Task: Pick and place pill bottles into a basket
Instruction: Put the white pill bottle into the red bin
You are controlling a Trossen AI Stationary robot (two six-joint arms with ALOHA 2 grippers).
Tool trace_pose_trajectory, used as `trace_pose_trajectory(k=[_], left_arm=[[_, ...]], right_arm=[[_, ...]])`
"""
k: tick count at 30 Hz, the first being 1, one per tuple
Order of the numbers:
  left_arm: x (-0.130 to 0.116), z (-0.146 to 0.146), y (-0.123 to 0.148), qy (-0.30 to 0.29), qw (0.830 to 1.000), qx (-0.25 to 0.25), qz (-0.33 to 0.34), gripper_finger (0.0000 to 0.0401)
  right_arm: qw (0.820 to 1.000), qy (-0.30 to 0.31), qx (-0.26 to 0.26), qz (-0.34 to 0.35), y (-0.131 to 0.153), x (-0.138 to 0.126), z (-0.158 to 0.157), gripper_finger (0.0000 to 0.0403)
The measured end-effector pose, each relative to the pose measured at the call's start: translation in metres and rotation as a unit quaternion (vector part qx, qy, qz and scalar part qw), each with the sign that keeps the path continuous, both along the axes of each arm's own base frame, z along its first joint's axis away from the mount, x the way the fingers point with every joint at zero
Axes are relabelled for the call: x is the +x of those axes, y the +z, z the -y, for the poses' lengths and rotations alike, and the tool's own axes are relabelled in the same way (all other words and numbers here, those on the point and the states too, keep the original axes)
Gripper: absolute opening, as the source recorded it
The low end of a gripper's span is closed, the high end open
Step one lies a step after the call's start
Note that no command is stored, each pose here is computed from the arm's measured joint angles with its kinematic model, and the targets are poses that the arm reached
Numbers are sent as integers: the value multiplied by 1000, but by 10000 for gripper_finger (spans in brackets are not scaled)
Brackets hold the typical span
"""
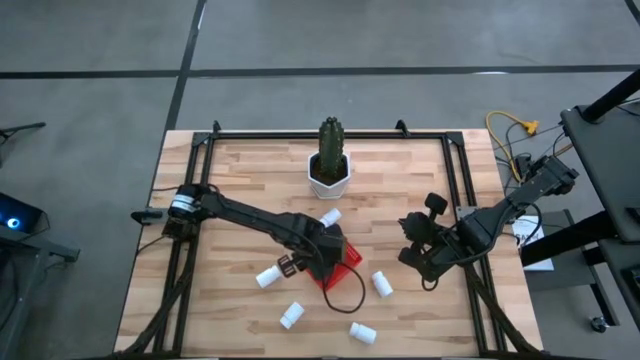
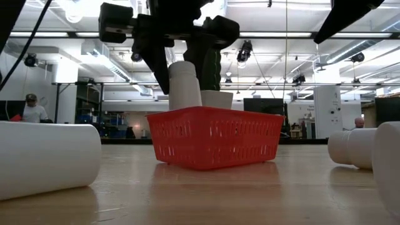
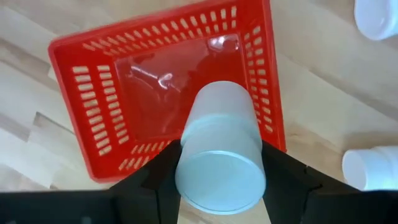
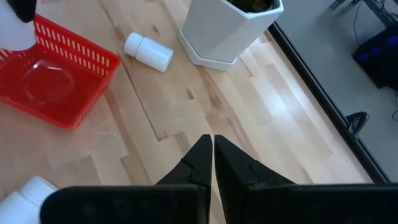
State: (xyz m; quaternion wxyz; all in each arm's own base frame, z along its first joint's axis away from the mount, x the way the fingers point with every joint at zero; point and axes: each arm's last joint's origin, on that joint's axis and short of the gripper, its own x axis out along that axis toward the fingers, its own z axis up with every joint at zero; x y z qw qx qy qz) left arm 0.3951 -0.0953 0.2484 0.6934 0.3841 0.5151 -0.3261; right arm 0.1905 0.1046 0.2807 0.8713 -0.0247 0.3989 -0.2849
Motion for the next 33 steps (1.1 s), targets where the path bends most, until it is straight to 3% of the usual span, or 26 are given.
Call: trace_pose_trajectory(k=[27,33], left_arm=[[0,1,-18,-29,1000,-3,5,155],[2,1,-37,-29,999,-1,-17,155]], right_arm=[[1000,-6,19,2,0,0,-1,8],[1000,-7,19,2,0,0,-1,8]])
